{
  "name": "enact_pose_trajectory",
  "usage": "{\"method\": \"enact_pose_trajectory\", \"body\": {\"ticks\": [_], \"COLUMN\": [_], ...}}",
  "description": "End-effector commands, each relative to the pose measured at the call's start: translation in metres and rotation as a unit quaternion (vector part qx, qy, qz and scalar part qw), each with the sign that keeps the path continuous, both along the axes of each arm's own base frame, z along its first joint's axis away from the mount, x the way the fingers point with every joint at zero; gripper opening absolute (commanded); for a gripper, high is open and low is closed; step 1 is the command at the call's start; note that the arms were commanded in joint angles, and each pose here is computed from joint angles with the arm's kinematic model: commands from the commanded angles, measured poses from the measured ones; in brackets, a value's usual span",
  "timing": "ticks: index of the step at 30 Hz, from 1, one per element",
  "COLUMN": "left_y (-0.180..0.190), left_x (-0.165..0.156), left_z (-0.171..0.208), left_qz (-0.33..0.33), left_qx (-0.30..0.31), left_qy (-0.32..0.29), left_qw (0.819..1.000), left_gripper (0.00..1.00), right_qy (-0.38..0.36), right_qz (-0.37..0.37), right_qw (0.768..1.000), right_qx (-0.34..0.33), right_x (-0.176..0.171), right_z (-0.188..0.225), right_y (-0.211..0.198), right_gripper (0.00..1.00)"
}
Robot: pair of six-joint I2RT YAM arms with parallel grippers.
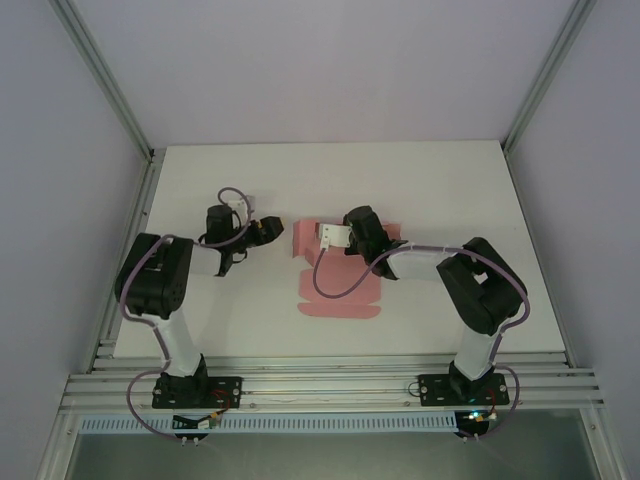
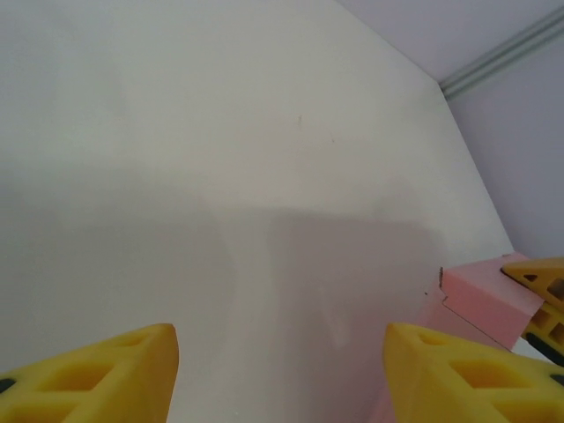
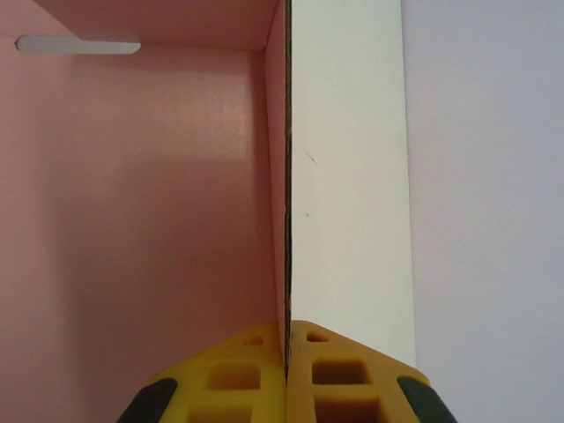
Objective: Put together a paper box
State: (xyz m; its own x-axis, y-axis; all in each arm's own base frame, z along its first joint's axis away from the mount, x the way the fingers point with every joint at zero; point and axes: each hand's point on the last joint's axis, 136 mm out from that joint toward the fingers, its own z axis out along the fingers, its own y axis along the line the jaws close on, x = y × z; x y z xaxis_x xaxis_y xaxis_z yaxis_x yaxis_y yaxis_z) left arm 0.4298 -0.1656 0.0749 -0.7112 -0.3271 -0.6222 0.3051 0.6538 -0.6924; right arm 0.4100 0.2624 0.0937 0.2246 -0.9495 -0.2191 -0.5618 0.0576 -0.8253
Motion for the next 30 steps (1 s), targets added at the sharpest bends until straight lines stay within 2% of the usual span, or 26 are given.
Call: {"method": "enact_pose_trajectory", "body": {"ticks": [1, 4, 7, 9, 12, 18, 23, 27, 30], "left_y": [-0.034, -0.055, -0.076, -0.087, -0.090, -0.100, -0.106, -0.106, -0.103], "left_x": [-0.019, -0.026, -0.037, -0.048, -0.056, -0.059, -0.065, -0.065, -0.070], "left_z": [0.008, 0.005, -0.011, -0.004, 0.010, 0.007, 0.019, 0.020, 0.024], "left_qz": [-0.096, -0.141, -0.181, -0.210, -0.219, -0.245, -0.258, -0.254, -0.252], "left_qx": [-0.046, -0.038, -0.001, -0.018, -0.051, -0.074, -0.110, -0.107, -0.097], "left_qy": [-0.009, 0.002, 0.028, 0.011, -0.017, 0.000, -0.017, -0.022, -0.031], "left_qw": [0.994, 0.989, 0.983, 0.978, 0.974, 0.967, 0.960, 0.961, 0.962], "left_gripper": [0.59, 0.54, 0.42, 0.40, 0.39, 0.37, 0.38, 0.36, 0.35], "right_qy": [0.014, 0.011, 0.013, 0.011, 0.007, -0.004, -0.011, -0.045, -0.044], "right_qz": [-0.002, -0.003, -0.006, -0.009, -0.010, -0.010, -0.004, 0.013, 0.016], "right_qw": [1.000, 1.000, 1.000, 1.000, 1.000, 0.999, 0.999, 0.999, 0.999], "right_qx": [0.009, 0.016, 0.023, 0.022, 0.024, 0.032, 0.031, 0.020, 0.019], "right_x": [0.003, 0.004, 0.003, 0.005, 0.004, 0.004, -0.001, -0.009, -0.016], "right_z": [-0.007, -0.004, 0.000, 0.001, 0.002, 0.011, 0.015, 0.022, 0.024], "right_y": [0.002, 0.004, 0.004, 0.002, 0.001, 0.000, 0.000, 0.006, 0.006], "right_gripper": [0.00, 0.00, 0.00, 0.00, 0.00, 0.00, 0.00, 0.00, 0.00]}}
